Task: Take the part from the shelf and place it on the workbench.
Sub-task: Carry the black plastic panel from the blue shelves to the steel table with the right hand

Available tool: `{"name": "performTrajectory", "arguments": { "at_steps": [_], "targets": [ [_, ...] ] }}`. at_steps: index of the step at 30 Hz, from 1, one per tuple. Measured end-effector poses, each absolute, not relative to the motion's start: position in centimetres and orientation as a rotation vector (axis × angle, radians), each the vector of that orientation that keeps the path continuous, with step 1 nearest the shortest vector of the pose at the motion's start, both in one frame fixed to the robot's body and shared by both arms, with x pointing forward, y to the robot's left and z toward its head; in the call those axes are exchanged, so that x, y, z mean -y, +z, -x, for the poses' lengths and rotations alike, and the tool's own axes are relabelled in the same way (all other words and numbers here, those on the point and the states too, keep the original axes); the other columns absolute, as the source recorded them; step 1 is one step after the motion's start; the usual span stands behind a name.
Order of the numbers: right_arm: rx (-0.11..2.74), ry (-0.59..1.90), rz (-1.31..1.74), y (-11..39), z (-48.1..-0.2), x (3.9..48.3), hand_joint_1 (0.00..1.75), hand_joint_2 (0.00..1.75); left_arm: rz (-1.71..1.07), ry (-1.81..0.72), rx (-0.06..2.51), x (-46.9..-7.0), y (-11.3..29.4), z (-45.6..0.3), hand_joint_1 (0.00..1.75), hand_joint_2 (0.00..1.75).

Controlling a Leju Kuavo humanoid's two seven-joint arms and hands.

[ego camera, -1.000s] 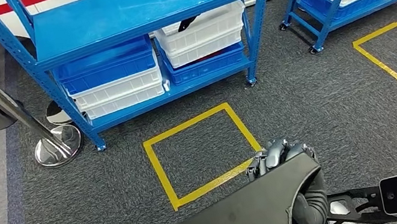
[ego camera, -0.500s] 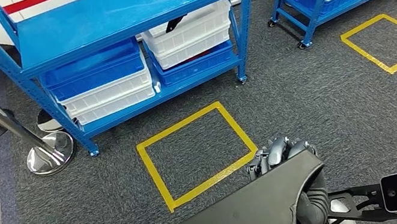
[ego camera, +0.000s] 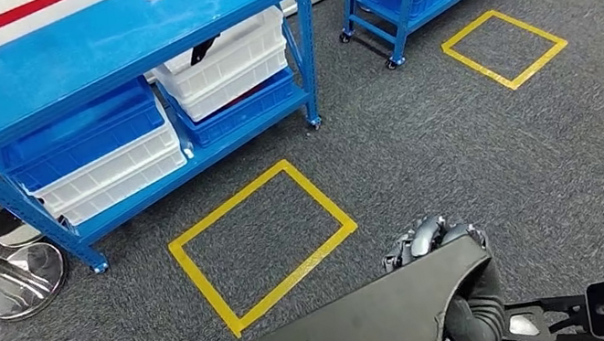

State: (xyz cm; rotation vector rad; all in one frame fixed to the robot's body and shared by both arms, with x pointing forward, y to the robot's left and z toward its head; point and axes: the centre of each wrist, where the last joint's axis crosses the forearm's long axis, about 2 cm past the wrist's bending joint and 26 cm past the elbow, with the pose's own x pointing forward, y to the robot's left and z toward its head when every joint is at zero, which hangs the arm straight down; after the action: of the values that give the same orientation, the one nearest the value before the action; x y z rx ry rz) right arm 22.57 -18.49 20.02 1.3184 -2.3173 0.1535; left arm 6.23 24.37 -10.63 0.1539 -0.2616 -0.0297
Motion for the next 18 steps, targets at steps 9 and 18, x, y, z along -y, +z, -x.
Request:
{"name": "performTrajectory", "arguments": {
  "at_steps": [9, 18],
  "targets": [
    [2.306, 0.132, -1.332, 19.4, -23.1, 18.6, 1.75, 1.75, -0.126, -0.003, 0.297, -22.8, -10.5, -6.2, 0.0, 1.75],
    [2.304, 0.085, -1.285, 18.4, -22.8, 18.8, 1.75, 1.75, -0.147, -0.013, 0.252, -23.4, -10.5, -6.0, 0.0, 1.75]
  ]
}}
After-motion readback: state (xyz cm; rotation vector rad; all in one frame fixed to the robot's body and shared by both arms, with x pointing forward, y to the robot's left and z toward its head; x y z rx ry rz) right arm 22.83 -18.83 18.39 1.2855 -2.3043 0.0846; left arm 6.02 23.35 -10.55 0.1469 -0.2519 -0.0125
